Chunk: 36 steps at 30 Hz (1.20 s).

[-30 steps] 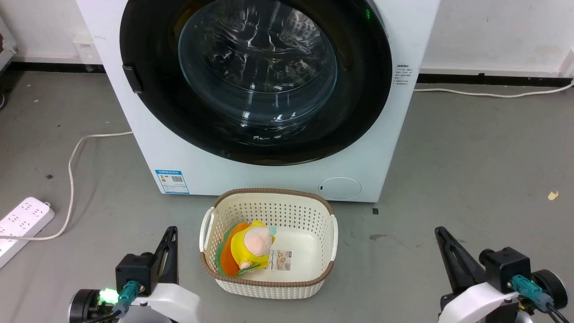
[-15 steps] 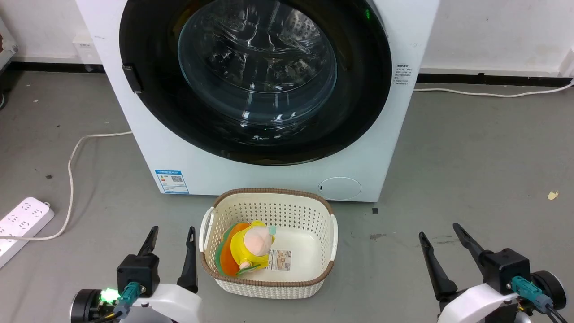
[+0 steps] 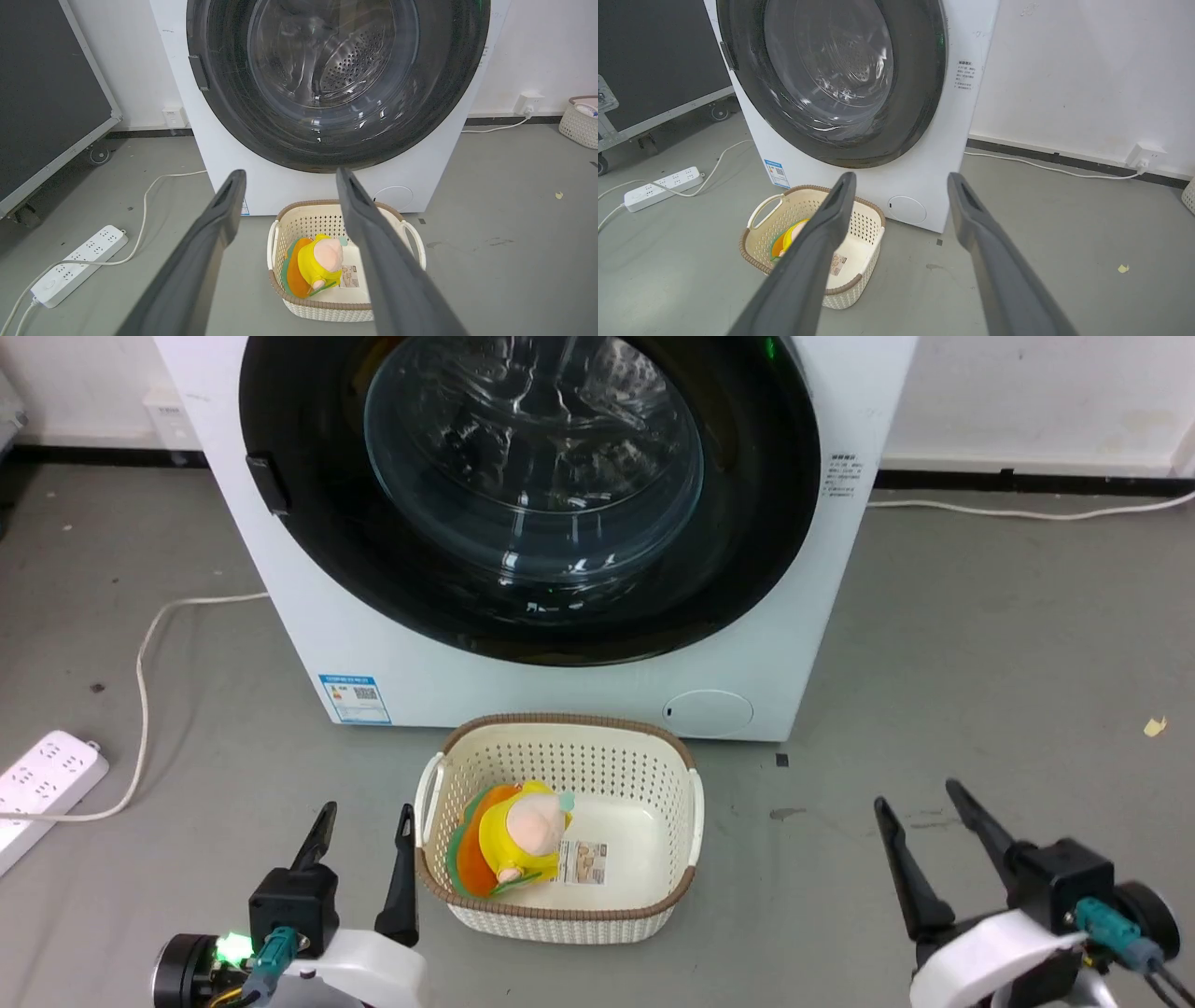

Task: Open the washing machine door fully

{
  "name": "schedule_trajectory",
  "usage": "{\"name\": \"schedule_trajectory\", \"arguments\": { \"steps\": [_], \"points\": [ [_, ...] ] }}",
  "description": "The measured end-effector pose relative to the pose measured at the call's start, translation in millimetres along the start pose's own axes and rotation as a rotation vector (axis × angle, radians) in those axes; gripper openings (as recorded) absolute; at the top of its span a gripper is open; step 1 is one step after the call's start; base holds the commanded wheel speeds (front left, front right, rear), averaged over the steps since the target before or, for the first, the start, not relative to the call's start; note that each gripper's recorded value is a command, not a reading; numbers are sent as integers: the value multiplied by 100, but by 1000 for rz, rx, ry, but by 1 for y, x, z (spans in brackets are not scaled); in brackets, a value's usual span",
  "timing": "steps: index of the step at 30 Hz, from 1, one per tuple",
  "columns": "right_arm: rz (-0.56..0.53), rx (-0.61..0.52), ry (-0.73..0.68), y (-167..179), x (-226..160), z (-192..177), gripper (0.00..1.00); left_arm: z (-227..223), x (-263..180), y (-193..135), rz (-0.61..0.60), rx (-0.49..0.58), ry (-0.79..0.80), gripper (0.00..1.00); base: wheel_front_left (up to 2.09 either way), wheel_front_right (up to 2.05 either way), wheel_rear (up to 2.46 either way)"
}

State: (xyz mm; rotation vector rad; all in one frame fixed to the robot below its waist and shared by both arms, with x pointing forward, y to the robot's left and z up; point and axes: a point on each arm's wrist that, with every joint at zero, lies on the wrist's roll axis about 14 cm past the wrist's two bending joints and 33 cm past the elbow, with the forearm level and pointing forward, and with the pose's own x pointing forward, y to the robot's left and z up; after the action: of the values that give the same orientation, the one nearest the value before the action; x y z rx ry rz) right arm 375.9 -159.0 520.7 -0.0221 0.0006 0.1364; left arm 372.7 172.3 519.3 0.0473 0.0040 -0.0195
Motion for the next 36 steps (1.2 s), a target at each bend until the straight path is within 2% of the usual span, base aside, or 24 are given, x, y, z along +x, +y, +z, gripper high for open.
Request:
{"name": "schedule_trajectory", "arguments": {
  "steps": [20, 21, 22, 23, 36],
  "points": [
    [54, 103, -77, 0, 59, 28, 99, -10, 17, 0, -8, 10, 3, 100, 0, 0, 0],
    [56, 109, -76, -1, 63, 28, 53, -9, 18, 0, -8, 11, 0, 100, 0, 0, 0],
    [58, 115, -80, -1, 66, 30, 18, -9, 19, 1, -8, 13, 0, 100, 0, 0, 0],
    [60, 121, -83, -1, 69, 31, 0, -9, 20, 1, -7, 14, -2, 100, 0, 0, 0],
    [40, 281, -93, -14, 117, 44, 0, -12, 28, 6, 4, 24, -12, 100, 0, 0, 0]
  ]
}}
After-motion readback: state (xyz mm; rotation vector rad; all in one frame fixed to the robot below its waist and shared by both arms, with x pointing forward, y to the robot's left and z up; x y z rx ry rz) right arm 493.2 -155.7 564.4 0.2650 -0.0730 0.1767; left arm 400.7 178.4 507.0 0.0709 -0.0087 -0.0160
